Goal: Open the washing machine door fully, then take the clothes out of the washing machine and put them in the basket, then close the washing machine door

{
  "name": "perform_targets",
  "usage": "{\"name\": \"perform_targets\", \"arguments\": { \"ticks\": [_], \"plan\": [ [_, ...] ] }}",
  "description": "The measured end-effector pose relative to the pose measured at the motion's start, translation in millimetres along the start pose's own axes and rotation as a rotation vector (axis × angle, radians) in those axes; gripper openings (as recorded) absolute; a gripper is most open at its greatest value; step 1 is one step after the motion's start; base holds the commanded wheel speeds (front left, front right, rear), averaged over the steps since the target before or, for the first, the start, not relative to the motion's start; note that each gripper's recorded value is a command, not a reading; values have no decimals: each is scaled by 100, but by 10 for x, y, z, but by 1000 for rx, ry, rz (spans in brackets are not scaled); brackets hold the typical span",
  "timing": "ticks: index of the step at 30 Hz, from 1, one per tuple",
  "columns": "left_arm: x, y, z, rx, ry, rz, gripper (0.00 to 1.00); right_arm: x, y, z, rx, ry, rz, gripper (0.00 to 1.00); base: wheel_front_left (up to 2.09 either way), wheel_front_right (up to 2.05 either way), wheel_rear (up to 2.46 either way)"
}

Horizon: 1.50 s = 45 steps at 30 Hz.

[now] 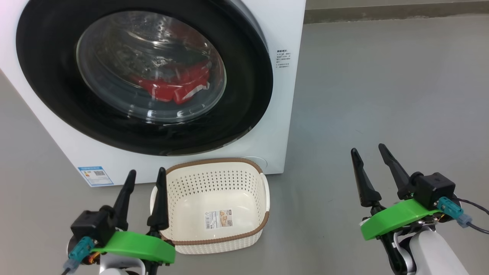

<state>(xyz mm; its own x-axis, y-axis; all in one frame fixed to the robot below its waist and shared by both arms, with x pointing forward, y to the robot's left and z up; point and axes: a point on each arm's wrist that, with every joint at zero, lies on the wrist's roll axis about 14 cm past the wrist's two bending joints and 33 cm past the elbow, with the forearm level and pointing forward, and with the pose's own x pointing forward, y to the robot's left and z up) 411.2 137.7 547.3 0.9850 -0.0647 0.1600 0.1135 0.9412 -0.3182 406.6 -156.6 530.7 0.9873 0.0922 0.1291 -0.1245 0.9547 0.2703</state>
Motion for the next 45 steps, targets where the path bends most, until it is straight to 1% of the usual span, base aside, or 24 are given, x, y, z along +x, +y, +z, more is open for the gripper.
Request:
{"name": "perform_targets", "arguments": {
  "ticks": [7,31,41,42,43,44,45],
  "plan": [
    [3,-47,26,60,-18,-15,100,18,32,14,-71,-5,20,100,0,0,0],
    [5,-13,-26,65,1,-3,100,31,25,25,-71,-9,20,100,0,0,0],
    [21,19,-79,59,12,6,100,103,-28,-56,-66,11,6,100,0,0,0],
    [22,21,-85,59,14,6,100,122,-35,-58,-66,12,4,54,0,0,0],
    [25,21,-88,58,14,5,100,150,-36,-52,-68,11,5,31,0,0,0],
    [34,17,-86,57,13,4,100,186,-27,-38,-69,7,9,2,0,0,0],
    [48,12,-79,57,10,1,100,226,-15,-29,-72,6,13,0,0,0,0]
  ]
}}
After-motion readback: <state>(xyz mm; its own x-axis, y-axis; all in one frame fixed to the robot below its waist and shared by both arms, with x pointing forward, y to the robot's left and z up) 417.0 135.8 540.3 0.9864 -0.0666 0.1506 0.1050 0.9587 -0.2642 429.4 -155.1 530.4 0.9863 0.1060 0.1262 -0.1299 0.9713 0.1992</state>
